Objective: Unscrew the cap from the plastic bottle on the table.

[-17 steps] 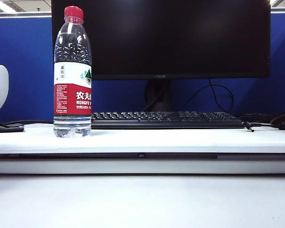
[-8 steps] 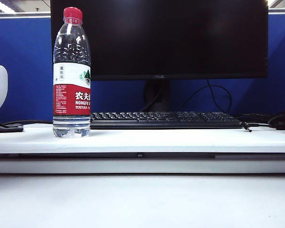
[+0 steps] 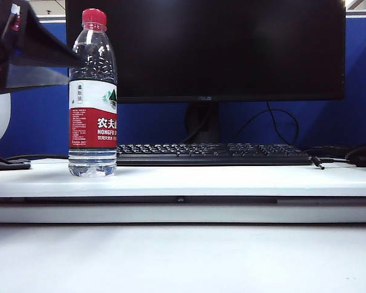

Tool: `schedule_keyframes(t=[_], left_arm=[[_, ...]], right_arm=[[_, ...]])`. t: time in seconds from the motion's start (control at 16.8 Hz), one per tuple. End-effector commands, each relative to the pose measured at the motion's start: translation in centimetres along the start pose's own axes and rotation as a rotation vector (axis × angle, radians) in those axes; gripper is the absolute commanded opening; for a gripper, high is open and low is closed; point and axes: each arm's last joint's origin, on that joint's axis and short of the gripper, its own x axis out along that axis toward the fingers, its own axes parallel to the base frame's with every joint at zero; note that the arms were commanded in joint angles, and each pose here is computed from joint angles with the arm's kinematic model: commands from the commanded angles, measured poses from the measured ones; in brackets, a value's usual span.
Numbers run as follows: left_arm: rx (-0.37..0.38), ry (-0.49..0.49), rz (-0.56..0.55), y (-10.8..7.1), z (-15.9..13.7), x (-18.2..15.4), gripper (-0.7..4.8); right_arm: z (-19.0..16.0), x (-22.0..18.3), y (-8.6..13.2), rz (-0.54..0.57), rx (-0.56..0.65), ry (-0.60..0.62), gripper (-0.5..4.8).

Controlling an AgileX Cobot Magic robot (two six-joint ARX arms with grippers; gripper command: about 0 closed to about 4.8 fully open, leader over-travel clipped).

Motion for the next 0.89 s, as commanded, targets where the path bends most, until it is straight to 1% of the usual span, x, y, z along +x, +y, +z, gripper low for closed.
schedule_keyframes(t=[0.06,0.18,0.3,0.48,0.59,0.89], left_arm=[[0.121,0.012,0.024,-0.2,-0.3,0.8,3.50],[0.129,0.015,0.039,0.1,-0.8,1.5,3.50],[0.123,0.012,0.039,0.4,-1.4,2.3,3.50],[0.079,-0.020,0.036,1.0,-2.0,3.1,3.50],[0.069,-0.054,0.020,1.2,-2.4,3.9,3.50],[0.108,-0.111,-0.059,0.1,-3.7,6.3,3.50]], right_arm=[[0.1,0.2,0.3,0.005,-0.024,-0.009,2.30],[0.1,0.2,0.3,0.004,-0.023,-0.007,2.31],[-0.1,0.2,0.3,-0.002,-0.012,0.004,2.31],[-0.3,0.2,0.1,-0.019,0.012,0.030,2.31],[-0.6,0.2,-0.1,-0.033,0.033,0.052,2.30],[-1.3,0.3,-0.2,-0.048,0.057,0.103,2.31]])
